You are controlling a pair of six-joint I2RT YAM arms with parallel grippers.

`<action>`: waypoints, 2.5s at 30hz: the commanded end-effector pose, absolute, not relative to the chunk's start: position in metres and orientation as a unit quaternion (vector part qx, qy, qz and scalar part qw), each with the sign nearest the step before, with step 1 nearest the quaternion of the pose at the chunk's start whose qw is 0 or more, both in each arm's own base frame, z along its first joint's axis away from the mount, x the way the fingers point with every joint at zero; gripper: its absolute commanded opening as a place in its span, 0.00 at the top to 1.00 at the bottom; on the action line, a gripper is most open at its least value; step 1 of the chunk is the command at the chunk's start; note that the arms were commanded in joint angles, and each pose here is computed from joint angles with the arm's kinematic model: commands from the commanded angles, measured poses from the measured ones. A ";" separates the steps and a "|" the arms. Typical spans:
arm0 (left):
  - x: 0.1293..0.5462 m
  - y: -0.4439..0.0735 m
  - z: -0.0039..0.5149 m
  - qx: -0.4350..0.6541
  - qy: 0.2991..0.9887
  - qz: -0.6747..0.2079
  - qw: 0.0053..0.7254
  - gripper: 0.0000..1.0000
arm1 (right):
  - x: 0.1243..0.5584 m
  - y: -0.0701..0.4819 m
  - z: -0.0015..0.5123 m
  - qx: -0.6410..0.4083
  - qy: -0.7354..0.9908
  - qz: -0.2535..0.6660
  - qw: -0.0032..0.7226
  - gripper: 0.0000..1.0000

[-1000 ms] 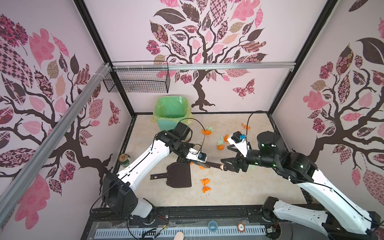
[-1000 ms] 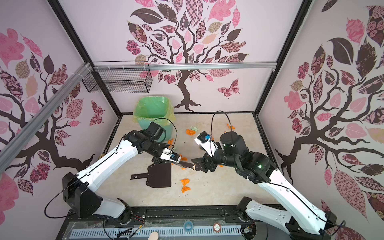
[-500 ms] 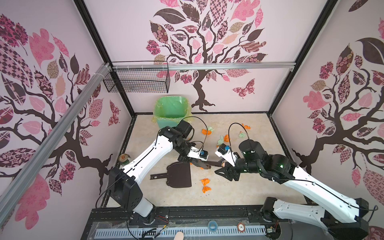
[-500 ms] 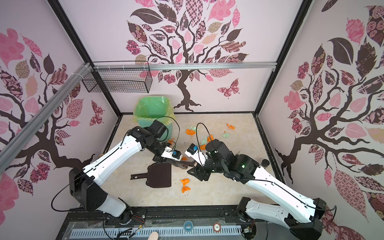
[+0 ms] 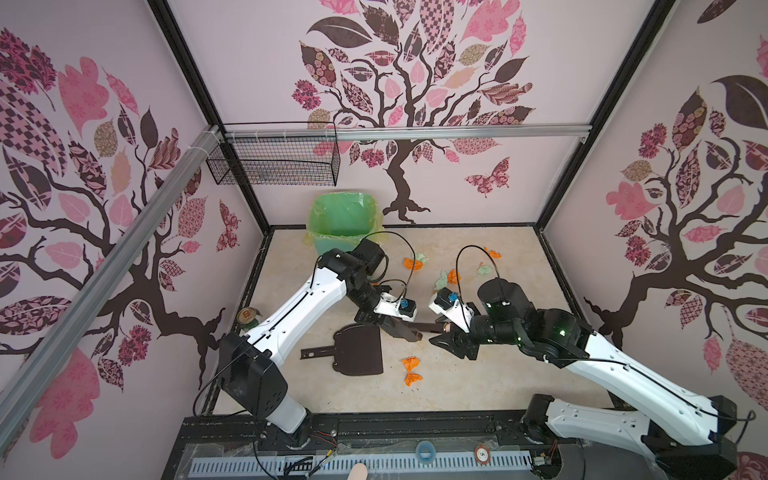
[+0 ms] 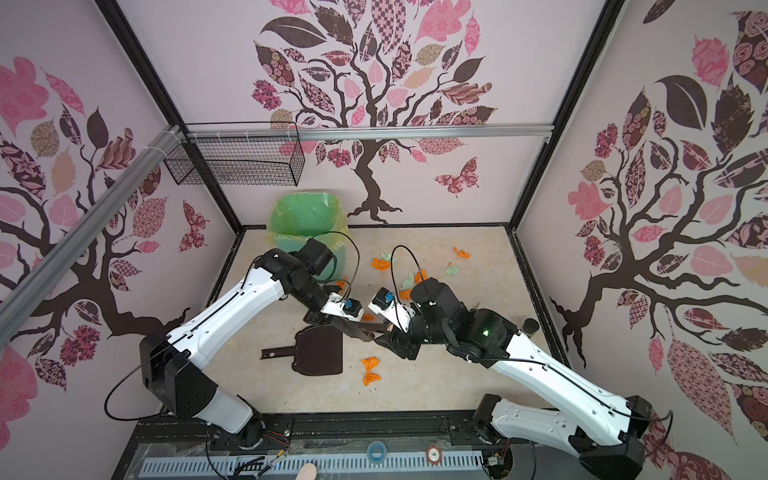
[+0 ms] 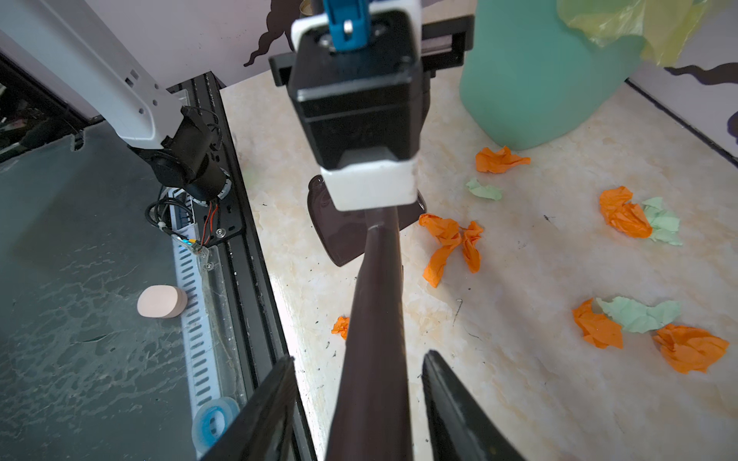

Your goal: Sweep away the paper scraps from the table

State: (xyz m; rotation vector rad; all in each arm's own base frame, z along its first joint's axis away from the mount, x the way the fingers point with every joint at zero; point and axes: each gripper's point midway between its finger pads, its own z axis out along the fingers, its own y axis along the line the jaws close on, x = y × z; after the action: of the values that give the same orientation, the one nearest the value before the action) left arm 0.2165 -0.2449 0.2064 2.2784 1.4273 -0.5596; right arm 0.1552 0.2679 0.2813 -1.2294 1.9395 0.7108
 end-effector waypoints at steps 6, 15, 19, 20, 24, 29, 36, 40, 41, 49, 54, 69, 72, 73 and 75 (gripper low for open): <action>0.216 -0.251 0.207 0.824 0.495 -0.189 0.200 1.00 | 0.156 0.273 0.294 -0.496 0.742 0.271 0.361 0.37; 0.217 -0.256 0.211 0.828 0.490 -0.182 0.203 1.00 | 0.157 0.279 0.284 -0.504 0.746 0.272 0.341 0.52; 0.218 -0.259 0.215 0.826 0.490 -0.186 0.207 1.00 | 0.159 0.281 0.278 -0.508 0.751 0.263 0.330 0.59; 0.218 -0.259 0.217 0.825 0.491 -0.189 0.207 1.00 | 0.159 0.281 0.277 -0.509 0.752 0.262 0.327 0.62; 0.216 -0.262 0.220 0.821 0.493 -0.200 0.205 1.00 | 0.161 0.281 0.274 -0.507 0.755 0.260 0.325 0.75; 0.214 -0.262 0.219 0.818 0.497 -0.207 0.201 1.00 | 0.164 0.279 0.294 -0.488 0.743 0.270 0.371 0.87; 0.219 -0.263 0.213 0.812 0.508 -0.202 0.204 1.00 | 0.155 0.277 0.316 -0.475 0.728 0.303 0.389 0.94; 0.231 -0.264 0.221 0.798 0.522 -0.192 0.230 0.72 | 0.154 0.272 0.316 -0.464 0.737 0.301 0.388 0.96; 0.237 -0.264 0.228 0.791 0.526 -0.191 0.246 0.67 | 0.155 0.270 0.314 -0.461 0.742 0.297 0.387 0.97; 0.271 -0.254 0.270 0.765 0.536 -0.118 0.337 0.28 | 0.153 0.256 0.296 -0.439 0.767 0.282 0.373 1.00; 0.292 -0.228 0.318 0.708 0.564 -0.102 0.412 0.09 | 0.162 0.242 0.291 -0.409 0.789 0.253 0.383 1.00; 0.235 -0.059 0.229 0.631 0.709 -0.016 0.314 0.02 | 0.243 0.145 0.313 -0.184 0.899 0.007 0.398 1.00; 0.201 -0.042 0.211 0.627 0.735 -0.062 0.249 0.02 | 0.255 0.147 0.315 -0.182 0.901 -0.019 0.394 1.00; 0.190 -0.040 0.207 0.629 0.738 -0.081 0.232 0.02 | 0.259 0.149 0.314 -0.182 0.901 -0.018 0.393 1.00; 0.169 -0.039 0.192 0.639 0.733 -0.112 0.205 0.02 | 0.266 0.154 0.313 -0.176 0.903 0.001 0.392 1.00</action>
State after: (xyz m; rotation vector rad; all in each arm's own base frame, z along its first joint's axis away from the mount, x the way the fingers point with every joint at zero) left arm 0.2230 -0.0338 0.2169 1.6109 2.0185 -0.1078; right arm 0.2572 0.1620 0.3073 -0.5060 2.2913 0.0341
